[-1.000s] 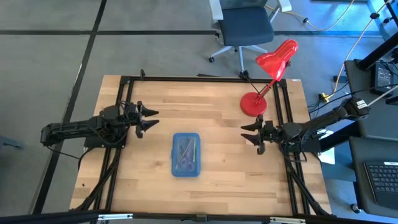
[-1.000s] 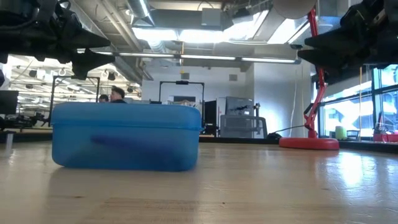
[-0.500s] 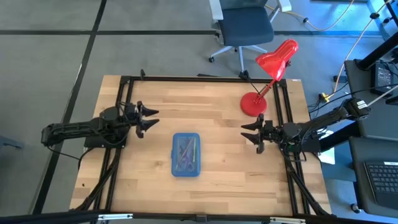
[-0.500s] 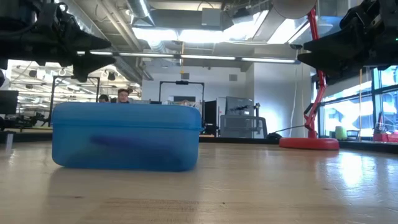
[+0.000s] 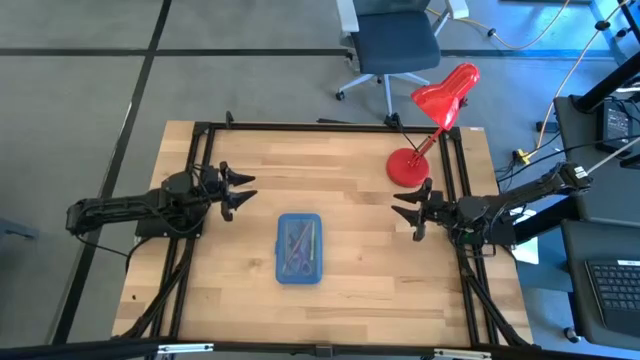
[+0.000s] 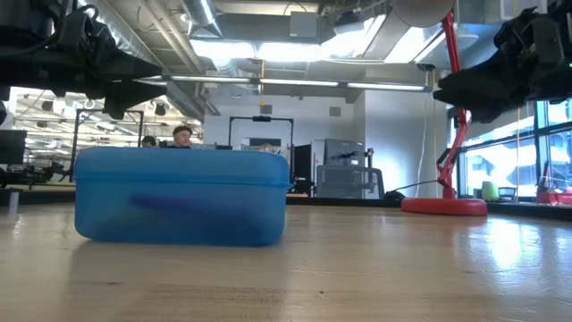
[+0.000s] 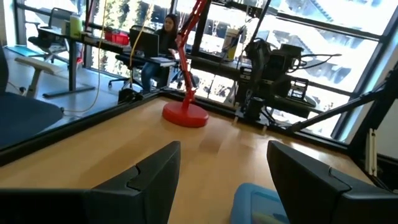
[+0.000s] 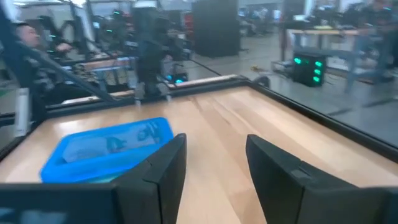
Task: Pick & place school supplies into a supply box
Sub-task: Return to Home Position
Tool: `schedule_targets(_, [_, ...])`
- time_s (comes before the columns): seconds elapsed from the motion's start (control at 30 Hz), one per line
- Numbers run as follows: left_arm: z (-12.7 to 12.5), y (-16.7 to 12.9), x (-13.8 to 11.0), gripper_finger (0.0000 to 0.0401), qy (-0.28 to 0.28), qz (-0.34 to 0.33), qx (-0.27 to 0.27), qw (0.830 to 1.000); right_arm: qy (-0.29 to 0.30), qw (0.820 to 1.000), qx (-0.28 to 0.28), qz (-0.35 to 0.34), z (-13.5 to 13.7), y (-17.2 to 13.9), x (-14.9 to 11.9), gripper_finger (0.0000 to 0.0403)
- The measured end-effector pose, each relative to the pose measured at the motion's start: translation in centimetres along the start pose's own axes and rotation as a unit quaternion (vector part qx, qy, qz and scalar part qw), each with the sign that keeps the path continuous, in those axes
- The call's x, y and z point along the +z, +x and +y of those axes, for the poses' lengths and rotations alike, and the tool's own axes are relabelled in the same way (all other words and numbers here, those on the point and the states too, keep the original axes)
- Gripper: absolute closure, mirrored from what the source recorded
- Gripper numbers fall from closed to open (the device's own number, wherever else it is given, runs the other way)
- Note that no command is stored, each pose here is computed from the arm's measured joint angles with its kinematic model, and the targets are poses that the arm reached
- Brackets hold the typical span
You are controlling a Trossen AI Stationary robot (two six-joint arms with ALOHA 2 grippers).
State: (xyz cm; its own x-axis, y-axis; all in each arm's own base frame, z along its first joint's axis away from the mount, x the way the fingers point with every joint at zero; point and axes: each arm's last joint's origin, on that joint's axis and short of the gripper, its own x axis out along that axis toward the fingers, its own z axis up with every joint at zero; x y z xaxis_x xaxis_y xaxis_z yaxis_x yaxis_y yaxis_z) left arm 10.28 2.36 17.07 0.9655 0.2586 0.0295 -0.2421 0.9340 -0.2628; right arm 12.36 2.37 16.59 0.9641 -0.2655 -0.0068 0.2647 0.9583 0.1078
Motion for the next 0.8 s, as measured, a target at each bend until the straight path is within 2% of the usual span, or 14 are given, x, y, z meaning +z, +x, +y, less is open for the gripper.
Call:
schedule_targets(0.13, [0.0, 0.0, 0.0, 0.0168, 0.0, 0.0, 0.0, 1.0, 0.001, 1.0, -0.013, 0.009, -0.5, -0.7, -0.1, 0.0231])
schedule_targets(0.37, [0.0, 0.0, 0.0, 0.0168, -0.001, 0.0, 0.0, 1.0, 0.006, 0.999, 0.025, 0.024, -1.1, -1.9, -0.3, 0.0231])
schedule_targets(0.6, [0.0, 0.0, 0.0, 0.0168, -0.001, 0.0, 0.0, 1.0, -0.049, 0.996, 0.075, -0.02, -1.3, -2.7, 0.7, 0.023])
schedule_targets(0.8, [0.0, 0.0, 0.0, 0.0168, -0.001, 0.0, 0.0, 1.0, -0.071, 0.994, 0.082, -0.024, -1.2, -2.7, 0.8, 0.023])
